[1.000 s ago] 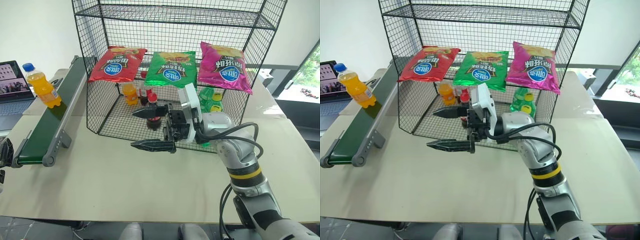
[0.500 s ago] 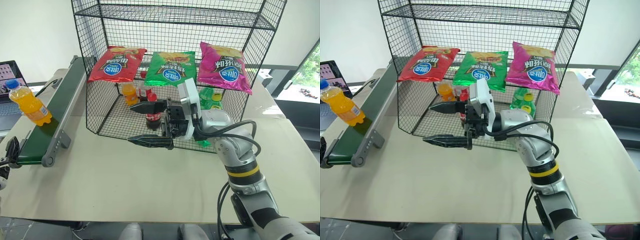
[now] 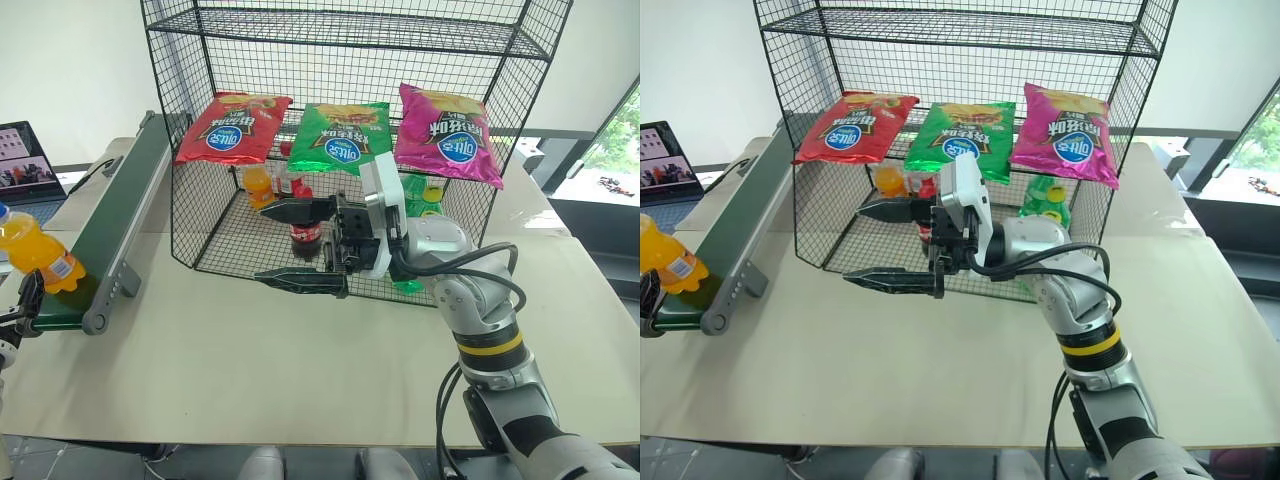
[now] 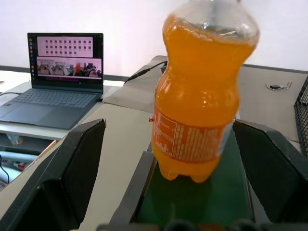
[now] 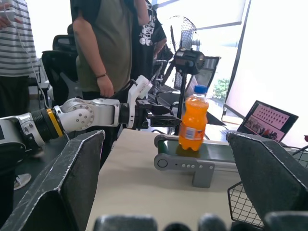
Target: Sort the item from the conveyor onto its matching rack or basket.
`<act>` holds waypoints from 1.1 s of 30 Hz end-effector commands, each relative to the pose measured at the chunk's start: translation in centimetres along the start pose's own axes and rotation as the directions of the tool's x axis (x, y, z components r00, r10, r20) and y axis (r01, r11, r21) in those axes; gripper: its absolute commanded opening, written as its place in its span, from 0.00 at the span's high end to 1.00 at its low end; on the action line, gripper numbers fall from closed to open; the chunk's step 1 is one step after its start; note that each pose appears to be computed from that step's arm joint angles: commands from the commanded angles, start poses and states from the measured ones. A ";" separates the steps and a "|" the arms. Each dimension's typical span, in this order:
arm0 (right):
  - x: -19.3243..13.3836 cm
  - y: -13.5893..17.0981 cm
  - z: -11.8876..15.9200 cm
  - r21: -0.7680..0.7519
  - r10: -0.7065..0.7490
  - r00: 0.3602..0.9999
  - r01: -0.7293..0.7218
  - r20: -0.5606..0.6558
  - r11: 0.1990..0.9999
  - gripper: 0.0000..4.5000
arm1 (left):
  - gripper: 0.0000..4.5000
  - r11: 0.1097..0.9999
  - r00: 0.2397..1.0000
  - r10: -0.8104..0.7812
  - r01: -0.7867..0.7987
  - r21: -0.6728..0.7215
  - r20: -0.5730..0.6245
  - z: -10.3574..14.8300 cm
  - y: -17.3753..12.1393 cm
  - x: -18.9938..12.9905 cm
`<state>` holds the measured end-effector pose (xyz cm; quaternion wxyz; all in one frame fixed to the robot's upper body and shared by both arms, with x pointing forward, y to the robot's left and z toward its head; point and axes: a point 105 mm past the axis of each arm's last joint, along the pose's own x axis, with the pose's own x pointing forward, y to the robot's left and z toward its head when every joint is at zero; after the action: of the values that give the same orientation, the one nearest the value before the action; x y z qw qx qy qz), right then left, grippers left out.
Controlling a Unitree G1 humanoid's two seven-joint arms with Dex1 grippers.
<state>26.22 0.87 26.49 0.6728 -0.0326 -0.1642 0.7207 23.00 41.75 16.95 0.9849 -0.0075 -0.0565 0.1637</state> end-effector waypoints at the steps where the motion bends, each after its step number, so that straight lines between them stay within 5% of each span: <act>1: 0.2 0.1 1.8 -0.047 0.005 0.999 -0.004 0.033 0.999 0.00 | 0.01 0.999 0.999 -0.022 0.019 0.049 0.046 1.7 0.0 0.4; 7: 0.4 -0.3 2.0 -0.042 -0.003 1.000 0.005 0.031 0.999 0.00 | 0.01 0.997 0.997 -0.042 0.039 0.059 0.059 2.0 -0.2 0.8; 12: 0.2 -0.2 2.0 -0.043 -0.009 1.000 0.010 0.029 0.999 0.00 | 0.32 0.998 0.995 -0.046 0.041 0.053 0.085 2.5 0.0 1.0; 19: -0.2 0.1 2.0 -0.047 -0.021 0.999 0.022 0.026 0.999 0.00 | 0.32 0.996 0.993 -0.075 0.070 0.061 0.094 3.1 -0.6 1.1; 26: -1.3 0.1 1.4 -0.052 -0.087 0.996 0.087 0.000 0.995 0.00 | 0.32 0.956 0.951 -0.292 0.287 0.066 0.100 5.5 -5.9 0.5; 33: -4.3 0.3 -1.8 -0.051 -0.296 0.950 0.292 -0.096 0.955 0.00 | 0.32 0.811 0.810 -0.586 0.585 0.029 0.040 5.0 -15.8 -0.1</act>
<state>27.00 -2.56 23.39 0.7642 -0.0392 -0.1211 0.6323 26.74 29.40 21.32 0.9923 0.0108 -0.0564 -0.1094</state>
